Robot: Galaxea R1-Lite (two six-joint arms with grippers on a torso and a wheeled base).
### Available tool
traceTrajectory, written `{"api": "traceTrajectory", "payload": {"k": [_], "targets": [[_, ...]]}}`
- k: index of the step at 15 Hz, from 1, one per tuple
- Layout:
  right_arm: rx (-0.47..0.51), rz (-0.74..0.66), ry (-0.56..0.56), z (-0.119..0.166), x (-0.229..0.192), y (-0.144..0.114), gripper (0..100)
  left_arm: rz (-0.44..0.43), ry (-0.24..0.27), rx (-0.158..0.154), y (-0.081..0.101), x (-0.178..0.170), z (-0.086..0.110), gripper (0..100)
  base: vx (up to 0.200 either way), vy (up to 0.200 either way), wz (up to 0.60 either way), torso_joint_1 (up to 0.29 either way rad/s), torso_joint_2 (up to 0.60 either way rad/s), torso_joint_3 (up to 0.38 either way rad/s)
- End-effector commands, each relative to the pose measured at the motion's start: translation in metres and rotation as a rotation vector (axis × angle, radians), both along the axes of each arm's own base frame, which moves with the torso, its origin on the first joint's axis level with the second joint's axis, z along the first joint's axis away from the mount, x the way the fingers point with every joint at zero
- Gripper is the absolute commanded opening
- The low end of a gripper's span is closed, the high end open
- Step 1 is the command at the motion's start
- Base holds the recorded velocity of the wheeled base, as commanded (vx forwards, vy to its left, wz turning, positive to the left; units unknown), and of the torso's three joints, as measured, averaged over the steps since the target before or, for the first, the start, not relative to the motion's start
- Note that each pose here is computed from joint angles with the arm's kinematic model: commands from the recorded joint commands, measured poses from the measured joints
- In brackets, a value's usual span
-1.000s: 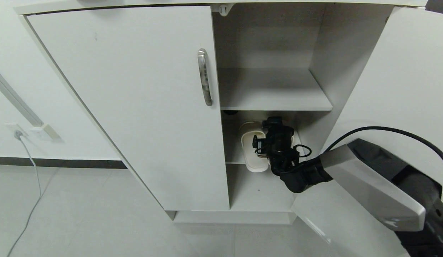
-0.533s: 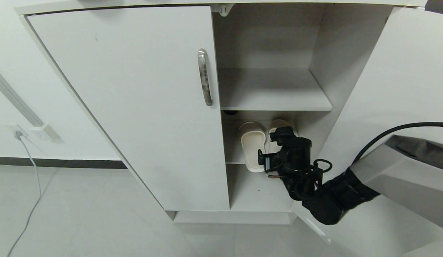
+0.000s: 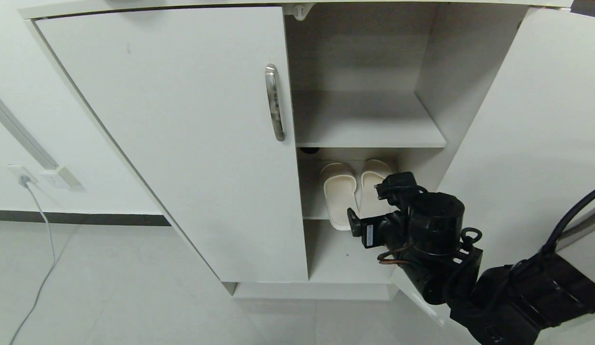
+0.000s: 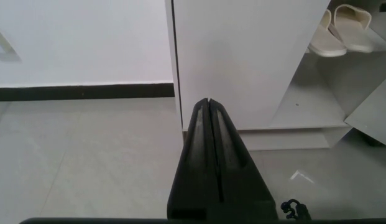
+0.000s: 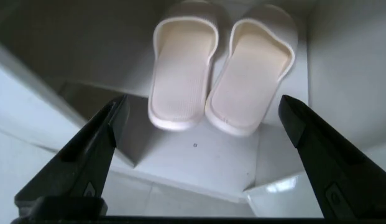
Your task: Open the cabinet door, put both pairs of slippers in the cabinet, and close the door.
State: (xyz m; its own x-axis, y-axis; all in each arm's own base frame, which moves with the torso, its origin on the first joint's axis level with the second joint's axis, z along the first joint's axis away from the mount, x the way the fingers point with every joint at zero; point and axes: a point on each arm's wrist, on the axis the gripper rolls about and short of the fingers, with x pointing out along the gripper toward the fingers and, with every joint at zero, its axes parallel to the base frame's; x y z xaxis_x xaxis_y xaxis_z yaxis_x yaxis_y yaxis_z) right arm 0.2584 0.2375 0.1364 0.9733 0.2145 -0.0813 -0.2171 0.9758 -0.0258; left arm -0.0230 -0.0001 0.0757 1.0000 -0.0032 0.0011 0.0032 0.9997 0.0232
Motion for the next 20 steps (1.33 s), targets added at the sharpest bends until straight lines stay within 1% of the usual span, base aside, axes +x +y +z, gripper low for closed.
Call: {"api": "traceTrajectory", "payload": {"k": [1,2,15,20], "targets": [[0.003,0.011,-0.005,0.0054,-0.0075,-0.0019,100,0.0,0.001,0.0,0.0,0.0001,0.0,0,-0.2,0.0,0.0,0.012,0.0,-0.002],[0.004,0.014,-0.007,0.0059,-0.0084,-0.0013,100,0.0,0.001,0.0,0.0,0.0001,0.0,0,-0.2,0.0,0.0,0.002,0.0,0.007],[-0.002,0.013,-0.002,0.0039,-0.0081,-0.0018,100,0.0,0.001,0.0,-0.0001,0.0001,0.0,0,0.0,0.0,0.0,0.0,0.0,0.0],[0.002,0.008,-0.004,0.0045,-0.0069,-0.0028,100,-0.001,0.001,0.0,0.0,0.0001,0.0,0,0.0,0.0,0.0,0.001,0.01,0.16]]}}
